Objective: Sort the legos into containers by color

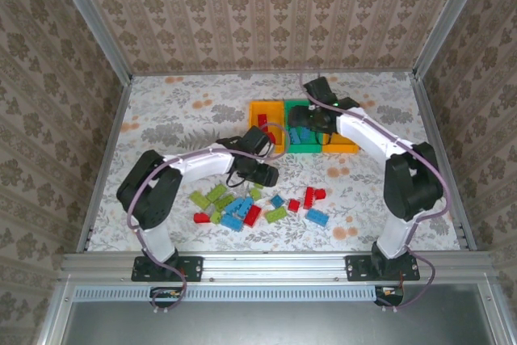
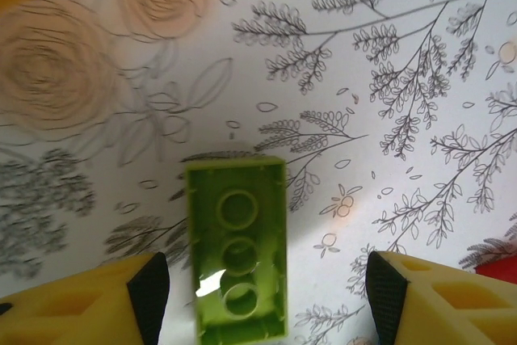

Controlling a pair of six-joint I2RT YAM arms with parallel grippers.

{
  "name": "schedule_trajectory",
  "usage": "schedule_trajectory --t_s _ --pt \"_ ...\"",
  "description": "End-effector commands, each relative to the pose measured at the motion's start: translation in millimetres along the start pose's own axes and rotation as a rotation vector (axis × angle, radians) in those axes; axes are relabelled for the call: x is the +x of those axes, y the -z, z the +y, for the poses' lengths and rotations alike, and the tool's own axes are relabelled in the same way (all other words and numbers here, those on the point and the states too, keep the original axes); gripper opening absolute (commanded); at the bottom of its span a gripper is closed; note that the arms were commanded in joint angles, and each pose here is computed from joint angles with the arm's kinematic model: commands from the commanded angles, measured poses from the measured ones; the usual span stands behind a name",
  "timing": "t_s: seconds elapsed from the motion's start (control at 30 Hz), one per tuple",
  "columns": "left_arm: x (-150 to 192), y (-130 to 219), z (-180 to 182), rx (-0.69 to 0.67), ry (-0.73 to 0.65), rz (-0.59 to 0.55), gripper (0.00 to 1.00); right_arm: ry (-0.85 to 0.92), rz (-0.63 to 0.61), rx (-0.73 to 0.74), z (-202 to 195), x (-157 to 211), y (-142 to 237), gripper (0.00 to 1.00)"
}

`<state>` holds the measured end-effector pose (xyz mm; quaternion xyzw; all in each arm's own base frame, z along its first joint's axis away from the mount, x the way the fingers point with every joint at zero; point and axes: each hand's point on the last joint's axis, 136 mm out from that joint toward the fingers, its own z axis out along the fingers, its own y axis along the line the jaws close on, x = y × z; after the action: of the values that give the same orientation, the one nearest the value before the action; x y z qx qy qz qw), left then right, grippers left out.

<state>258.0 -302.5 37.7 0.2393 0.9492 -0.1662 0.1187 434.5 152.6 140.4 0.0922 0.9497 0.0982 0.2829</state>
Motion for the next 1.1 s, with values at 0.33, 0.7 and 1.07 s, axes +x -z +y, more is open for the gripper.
schedule_trajectory --t_s 0.33,0.7,1.07 --pt "-2 -20 12 -0.080 0.011 0.072 0.61 -0.033 0.042 0.040 -64 7 -6 0.83" --pt "6 -21 24 -0.123 0.028 0.075 0.39 0.033 0.132 0.042 -40 7 -58 0.74" --pt "-5 9 37 -0.125 0.076 -0.009 0.33 0.078 0.159 -0.011 19 33 -69 0.38"
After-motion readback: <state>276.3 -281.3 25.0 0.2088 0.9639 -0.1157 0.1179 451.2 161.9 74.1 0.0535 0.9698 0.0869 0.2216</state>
